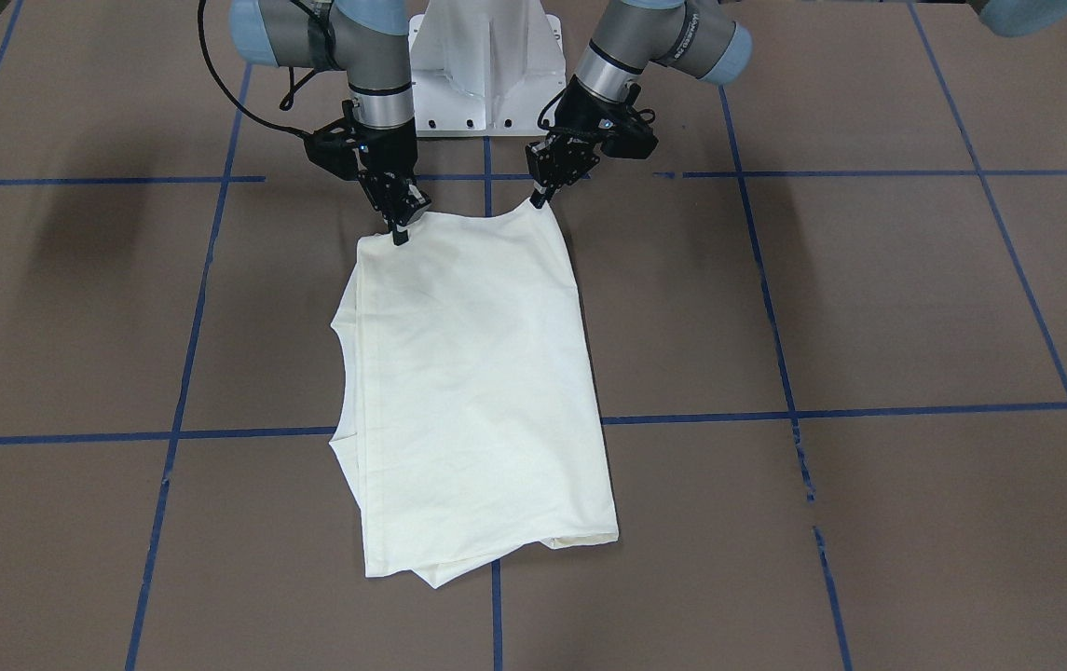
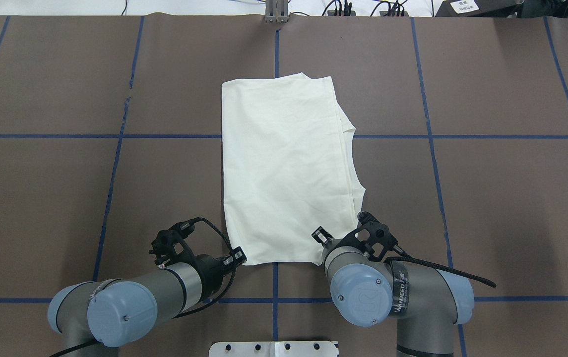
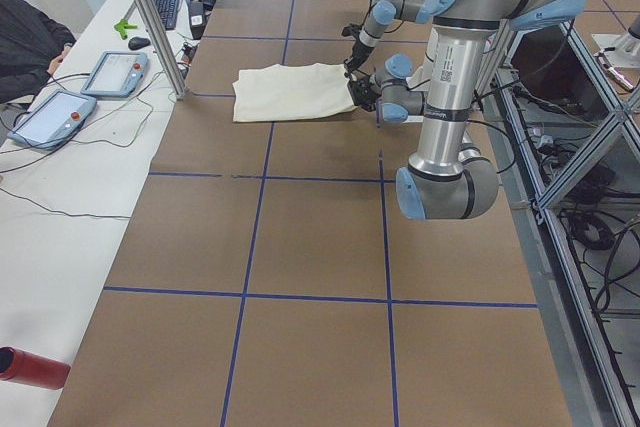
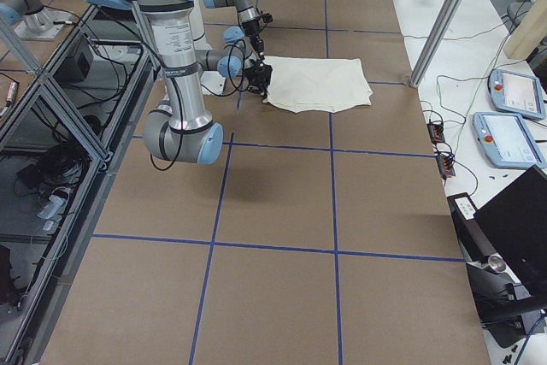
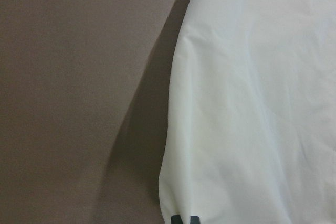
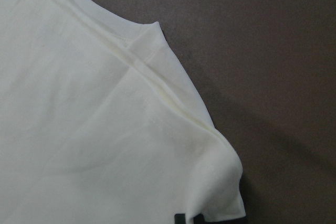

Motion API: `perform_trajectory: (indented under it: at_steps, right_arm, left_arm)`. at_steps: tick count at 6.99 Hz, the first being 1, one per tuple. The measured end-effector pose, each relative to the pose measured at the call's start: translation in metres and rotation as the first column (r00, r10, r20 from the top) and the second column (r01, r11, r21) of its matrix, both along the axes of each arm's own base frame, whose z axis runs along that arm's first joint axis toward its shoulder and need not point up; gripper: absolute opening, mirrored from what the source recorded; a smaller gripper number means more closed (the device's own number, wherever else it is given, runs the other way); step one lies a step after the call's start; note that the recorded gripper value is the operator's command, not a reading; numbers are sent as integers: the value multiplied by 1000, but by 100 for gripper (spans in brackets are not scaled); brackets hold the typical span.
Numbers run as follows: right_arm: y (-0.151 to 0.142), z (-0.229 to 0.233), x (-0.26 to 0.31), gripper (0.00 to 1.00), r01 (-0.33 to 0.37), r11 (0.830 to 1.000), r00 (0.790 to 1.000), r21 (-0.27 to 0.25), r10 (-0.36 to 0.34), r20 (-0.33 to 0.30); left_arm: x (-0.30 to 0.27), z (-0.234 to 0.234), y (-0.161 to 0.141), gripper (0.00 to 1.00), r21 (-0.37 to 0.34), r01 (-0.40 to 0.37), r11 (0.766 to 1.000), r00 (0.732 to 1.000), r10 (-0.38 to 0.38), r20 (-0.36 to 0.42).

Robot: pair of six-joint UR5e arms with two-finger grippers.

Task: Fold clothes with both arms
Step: 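Grasp the near edge with both grippers and lift it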

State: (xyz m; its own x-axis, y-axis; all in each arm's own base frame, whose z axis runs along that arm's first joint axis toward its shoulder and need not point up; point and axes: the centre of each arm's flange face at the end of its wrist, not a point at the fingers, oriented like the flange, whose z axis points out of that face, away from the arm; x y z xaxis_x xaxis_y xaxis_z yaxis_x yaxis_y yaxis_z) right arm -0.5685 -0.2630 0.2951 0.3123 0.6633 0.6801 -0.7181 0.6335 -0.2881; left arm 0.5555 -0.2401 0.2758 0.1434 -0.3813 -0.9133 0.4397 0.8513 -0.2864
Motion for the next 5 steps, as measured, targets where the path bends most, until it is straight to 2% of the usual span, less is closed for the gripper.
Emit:
perform_trajectory:
  at_steps: [1,3,4,5]
  right_arm:
    - [0,-9,6,0,0,1000,1000,3,0,20]
    - [5,-49,41,0,-1,1000,994,20,-1,109]
    - [14,-70,64,0,7,1000,989,25,-11,145]
    - [36,-96,91,0,39,999,985,26,-43,168]
  left_arm:
    - [-4,-3,0,0,2,-2,1000,1000,2,-6]
    - [-40,-42,6,0,20,-40,999,999,40,-11]
    - [-72,-73,13,0,21,-61,998,998,61,-6]
    - [-110,-102,21,0,16,-81,997,997,81,-1]
